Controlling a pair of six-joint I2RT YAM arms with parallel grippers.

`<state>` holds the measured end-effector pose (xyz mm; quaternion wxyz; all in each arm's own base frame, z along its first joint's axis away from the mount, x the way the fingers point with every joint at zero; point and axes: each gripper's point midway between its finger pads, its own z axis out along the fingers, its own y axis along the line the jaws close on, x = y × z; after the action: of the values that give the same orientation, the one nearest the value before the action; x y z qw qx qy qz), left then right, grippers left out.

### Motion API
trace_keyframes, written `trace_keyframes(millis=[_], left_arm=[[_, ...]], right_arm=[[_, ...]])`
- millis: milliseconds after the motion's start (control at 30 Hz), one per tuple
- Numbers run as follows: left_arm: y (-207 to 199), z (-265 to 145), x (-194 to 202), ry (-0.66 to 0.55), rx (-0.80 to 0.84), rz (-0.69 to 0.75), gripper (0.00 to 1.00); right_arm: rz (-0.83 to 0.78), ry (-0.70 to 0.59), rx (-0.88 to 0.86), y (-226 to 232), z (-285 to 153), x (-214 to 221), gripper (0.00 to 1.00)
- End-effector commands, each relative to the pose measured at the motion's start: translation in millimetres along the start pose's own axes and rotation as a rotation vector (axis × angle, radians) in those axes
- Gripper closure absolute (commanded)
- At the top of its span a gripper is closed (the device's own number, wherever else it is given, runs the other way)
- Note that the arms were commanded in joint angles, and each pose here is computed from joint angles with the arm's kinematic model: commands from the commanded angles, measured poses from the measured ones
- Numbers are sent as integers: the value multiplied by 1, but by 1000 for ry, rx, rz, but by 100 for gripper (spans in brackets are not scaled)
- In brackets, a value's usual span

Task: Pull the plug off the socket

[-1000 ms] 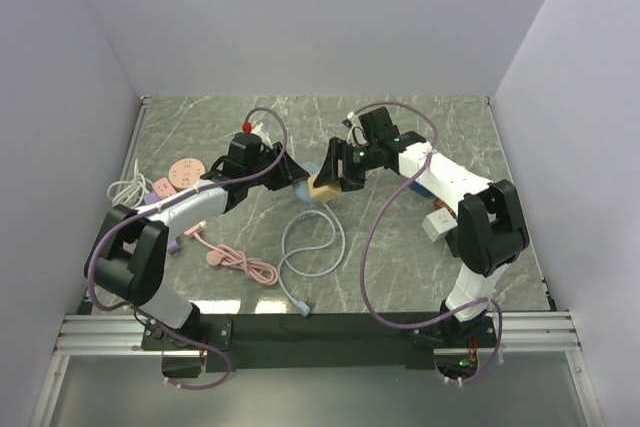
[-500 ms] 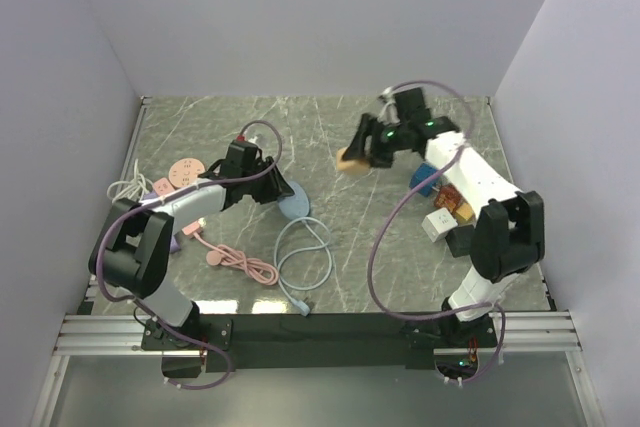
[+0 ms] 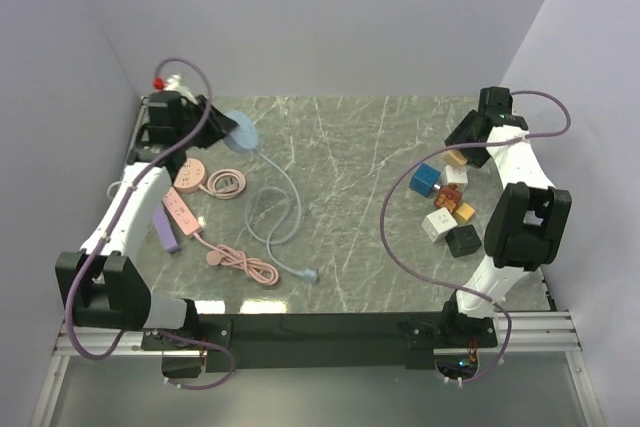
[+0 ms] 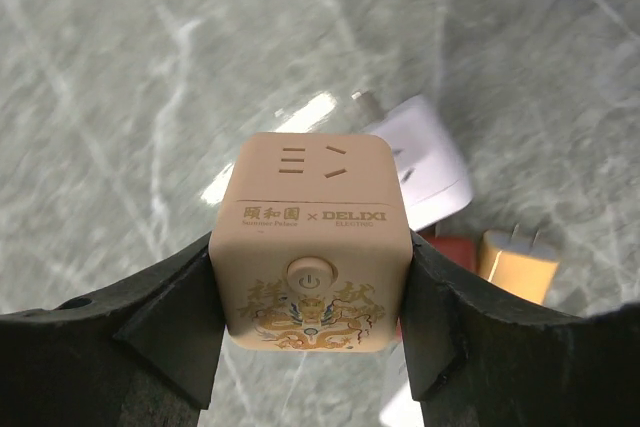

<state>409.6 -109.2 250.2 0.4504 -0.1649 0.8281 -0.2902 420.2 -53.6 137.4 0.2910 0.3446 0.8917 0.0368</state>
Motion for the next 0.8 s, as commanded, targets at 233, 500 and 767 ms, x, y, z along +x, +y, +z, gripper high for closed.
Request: trace_keyframes(millis=[233, 500, 767], left_arm=[[142, -40, -35, -120, -381, -158, 99], [205, -52, 0, -114, -540, -229, 99], [220, -60, 17, -122, -603, -273, 92]], right_arm=[[71, -22, 134, -29, 35, -25, 100], [174, -138, 97, -50, 4, -43, 100], [298, -184, 306, -108, -11, -37, 100]])
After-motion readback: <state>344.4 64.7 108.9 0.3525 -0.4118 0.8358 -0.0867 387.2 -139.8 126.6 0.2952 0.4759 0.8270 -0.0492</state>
